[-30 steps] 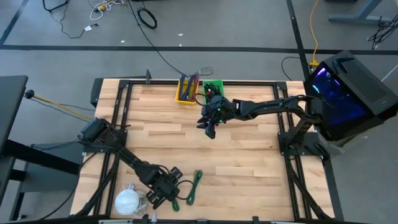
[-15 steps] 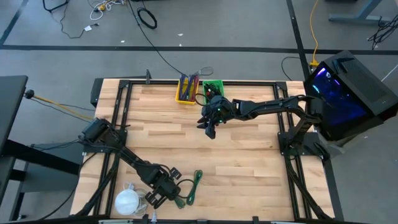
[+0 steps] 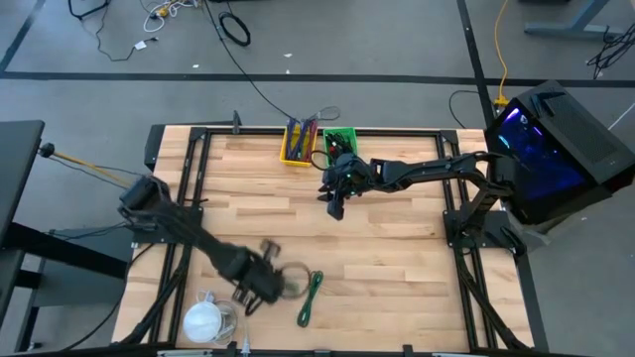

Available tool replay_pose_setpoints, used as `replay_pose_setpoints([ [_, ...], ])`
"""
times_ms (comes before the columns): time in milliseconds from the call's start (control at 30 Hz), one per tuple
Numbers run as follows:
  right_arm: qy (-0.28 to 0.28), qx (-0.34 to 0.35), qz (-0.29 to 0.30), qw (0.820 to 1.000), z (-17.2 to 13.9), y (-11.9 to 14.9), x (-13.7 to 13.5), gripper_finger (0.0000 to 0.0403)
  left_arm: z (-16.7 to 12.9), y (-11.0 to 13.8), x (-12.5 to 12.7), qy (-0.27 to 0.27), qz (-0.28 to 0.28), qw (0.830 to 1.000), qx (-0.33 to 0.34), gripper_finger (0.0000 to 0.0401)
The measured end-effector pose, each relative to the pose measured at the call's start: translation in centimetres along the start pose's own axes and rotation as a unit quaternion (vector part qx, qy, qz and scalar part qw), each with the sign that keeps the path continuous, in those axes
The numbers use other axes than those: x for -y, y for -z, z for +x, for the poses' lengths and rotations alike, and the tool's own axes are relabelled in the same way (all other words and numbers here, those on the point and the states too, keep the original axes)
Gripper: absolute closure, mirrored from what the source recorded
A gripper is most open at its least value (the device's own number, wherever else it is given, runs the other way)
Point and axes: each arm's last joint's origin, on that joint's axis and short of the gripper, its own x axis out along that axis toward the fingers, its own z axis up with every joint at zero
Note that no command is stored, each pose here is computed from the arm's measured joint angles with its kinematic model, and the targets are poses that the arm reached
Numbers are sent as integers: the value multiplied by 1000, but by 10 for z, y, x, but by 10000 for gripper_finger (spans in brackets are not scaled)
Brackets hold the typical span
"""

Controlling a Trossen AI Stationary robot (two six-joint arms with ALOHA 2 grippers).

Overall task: Pick & Place USB Port
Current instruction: Put the green charger cable into the yellow bin

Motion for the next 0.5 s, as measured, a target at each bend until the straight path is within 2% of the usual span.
replay_pose_setpoints([
  [133,10,-17,3,1000,0,3,1,272,-15,23,-37,-96,-93,990,-49,376],
  [233,9,-32,9,999,0,6,0,272,-25,44,-64,-142,-147,979,-28,376],
  [300,9,-41,14,999,0,8,-1,272,-26,64,-80,-150,-184,971,-18,376],
  [367,9,-49,20,999,0,10,-2,272,-26,82,-96,-158,-227,961,19,376],
  [500,7,-57,17,998,0,11,-5,272,-27,119,-124,-184,-327,920,117,376],
])
